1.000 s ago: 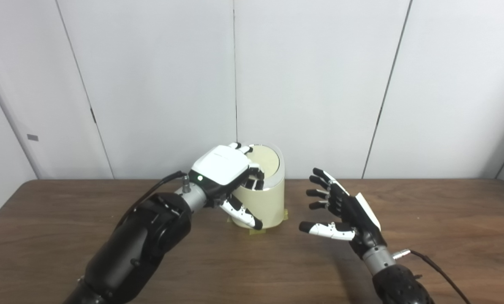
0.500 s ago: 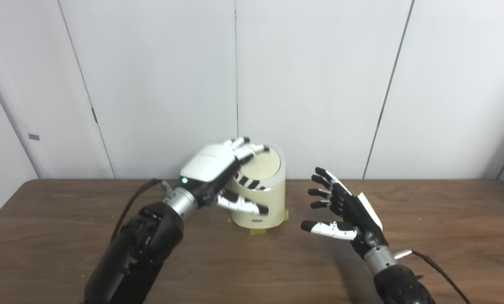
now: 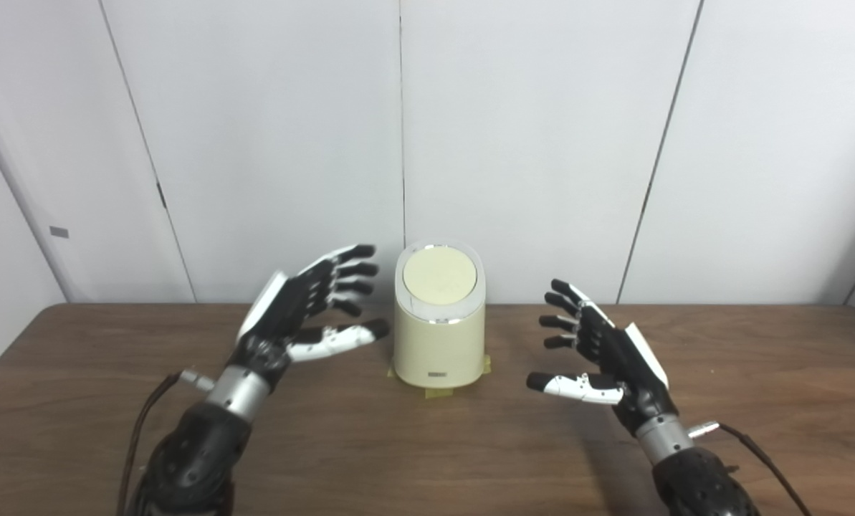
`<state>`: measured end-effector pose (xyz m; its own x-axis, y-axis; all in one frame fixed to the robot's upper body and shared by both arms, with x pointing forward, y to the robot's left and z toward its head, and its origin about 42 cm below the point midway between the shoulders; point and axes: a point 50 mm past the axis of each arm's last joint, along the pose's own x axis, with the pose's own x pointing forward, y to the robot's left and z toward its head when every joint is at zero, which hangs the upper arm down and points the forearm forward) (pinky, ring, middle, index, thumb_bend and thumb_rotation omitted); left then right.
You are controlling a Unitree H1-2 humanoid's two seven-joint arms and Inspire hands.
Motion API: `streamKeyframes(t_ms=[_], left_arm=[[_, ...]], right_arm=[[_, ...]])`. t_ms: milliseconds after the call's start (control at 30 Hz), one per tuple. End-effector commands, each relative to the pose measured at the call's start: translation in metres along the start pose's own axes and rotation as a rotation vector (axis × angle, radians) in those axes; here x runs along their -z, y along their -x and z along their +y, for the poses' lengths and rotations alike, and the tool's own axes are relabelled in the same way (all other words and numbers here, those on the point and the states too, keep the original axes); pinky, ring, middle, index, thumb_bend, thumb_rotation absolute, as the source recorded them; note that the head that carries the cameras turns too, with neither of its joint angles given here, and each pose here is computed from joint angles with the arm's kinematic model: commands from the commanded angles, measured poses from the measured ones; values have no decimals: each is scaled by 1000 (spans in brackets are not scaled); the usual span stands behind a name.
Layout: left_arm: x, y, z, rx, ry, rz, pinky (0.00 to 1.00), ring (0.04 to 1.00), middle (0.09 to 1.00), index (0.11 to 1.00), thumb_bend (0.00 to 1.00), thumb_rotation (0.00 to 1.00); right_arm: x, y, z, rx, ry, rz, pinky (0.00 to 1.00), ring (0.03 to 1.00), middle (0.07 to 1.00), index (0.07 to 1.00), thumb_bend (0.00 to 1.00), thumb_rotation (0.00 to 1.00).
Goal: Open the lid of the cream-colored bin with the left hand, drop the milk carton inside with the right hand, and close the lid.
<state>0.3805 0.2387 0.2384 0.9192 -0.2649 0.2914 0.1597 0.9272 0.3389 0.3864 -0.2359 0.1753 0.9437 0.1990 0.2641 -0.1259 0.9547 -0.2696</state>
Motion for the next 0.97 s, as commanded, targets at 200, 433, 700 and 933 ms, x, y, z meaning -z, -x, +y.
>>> streamKeyframes(t_ms=[200, 433, 700, 933], left_arm=[[11, 32, 5, -144, 107, -22, 577, 711, 768, 843, 785, 366], [36, 50, -2, -138, 167, 11, 612, 762, 800, 855, 782, 361], [43, 55, 0, -101, 126, 10, 633, 764, 808, 859, 778, 373], [43, 52, 4, -85, 125, -10, 670, 761, 814, 864, 804, 338]], right_arm=[[-21, -4, -10, 6, 49, -73, 626, 774, 875, 883, 872, 285], [-19, 2, -8, -25, 13, -68, 653, 794, 878, 881, 868, 284], [-20, 5, -2, -15, -13, -62, 657, 779, 868, 874, 884, 285], [-18, 5, 1, -22, -34, -78, 675, 797, 873, 876, 863, 275]])
